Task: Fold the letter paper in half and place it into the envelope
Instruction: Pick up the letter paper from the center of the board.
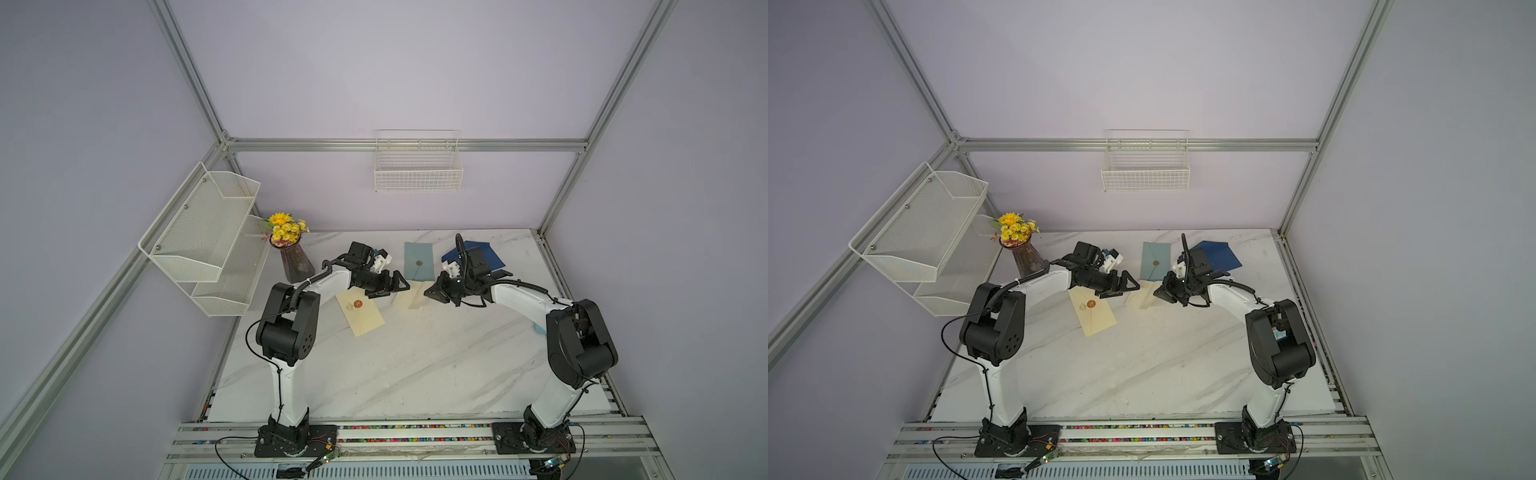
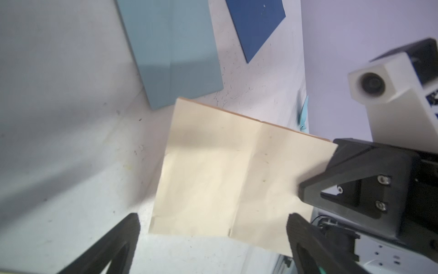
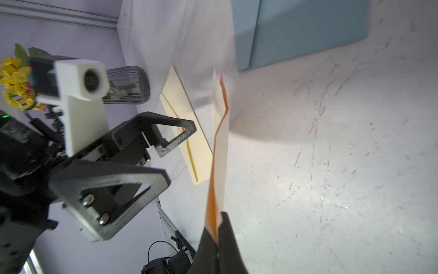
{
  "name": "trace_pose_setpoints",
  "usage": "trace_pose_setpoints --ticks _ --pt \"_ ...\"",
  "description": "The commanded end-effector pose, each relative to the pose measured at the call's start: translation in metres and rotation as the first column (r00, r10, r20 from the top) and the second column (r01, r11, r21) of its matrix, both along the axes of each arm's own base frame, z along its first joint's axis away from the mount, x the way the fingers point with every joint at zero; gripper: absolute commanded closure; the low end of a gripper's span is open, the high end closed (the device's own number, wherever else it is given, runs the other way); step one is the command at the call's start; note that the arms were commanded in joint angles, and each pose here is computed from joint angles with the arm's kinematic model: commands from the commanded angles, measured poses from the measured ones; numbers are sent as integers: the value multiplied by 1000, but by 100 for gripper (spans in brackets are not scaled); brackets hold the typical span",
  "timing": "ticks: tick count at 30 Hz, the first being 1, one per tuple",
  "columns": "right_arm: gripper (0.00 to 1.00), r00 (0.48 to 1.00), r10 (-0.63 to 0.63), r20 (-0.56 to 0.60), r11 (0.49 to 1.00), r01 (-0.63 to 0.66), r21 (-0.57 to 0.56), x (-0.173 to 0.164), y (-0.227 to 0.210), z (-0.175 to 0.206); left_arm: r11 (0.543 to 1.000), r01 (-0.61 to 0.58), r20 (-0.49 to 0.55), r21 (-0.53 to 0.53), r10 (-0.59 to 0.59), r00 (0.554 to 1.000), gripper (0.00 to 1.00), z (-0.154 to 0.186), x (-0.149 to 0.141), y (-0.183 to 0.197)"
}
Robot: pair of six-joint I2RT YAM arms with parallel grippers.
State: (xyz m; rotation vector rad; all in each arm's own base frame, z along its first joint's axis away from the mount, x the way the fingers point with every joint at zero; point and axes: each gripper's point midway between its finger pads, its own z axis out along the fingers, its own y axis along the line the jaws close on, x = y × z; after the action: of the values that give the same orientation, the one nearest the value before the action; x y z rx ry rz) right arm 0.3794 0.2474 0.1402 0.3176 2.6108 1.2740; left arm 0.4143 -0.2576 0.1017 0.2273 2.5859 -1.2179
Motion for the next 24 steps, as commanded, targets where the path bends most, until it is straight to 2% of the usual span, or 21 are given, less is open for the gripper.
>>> trace_pose_setpoints --ticks 1,6,13,24 --pt "100 996 59 61 995 -64 83 -13 5 33 991 14 52 -132 -8 999 0 23 5 -4" --pt "100 991 83 101 985 -97 141 -22 9 52 974 35 40 -223 -27 999 0 26 5 -11" --pt "100 992 97 76 986 -106 127 -25 8 37 925 47 102 -378 -9 995 0 57 7 -20" --pt "100 995 83 58 991 -89 104 1 15 22 911 53 102 -410 -11 995 0 66 -8 -18"
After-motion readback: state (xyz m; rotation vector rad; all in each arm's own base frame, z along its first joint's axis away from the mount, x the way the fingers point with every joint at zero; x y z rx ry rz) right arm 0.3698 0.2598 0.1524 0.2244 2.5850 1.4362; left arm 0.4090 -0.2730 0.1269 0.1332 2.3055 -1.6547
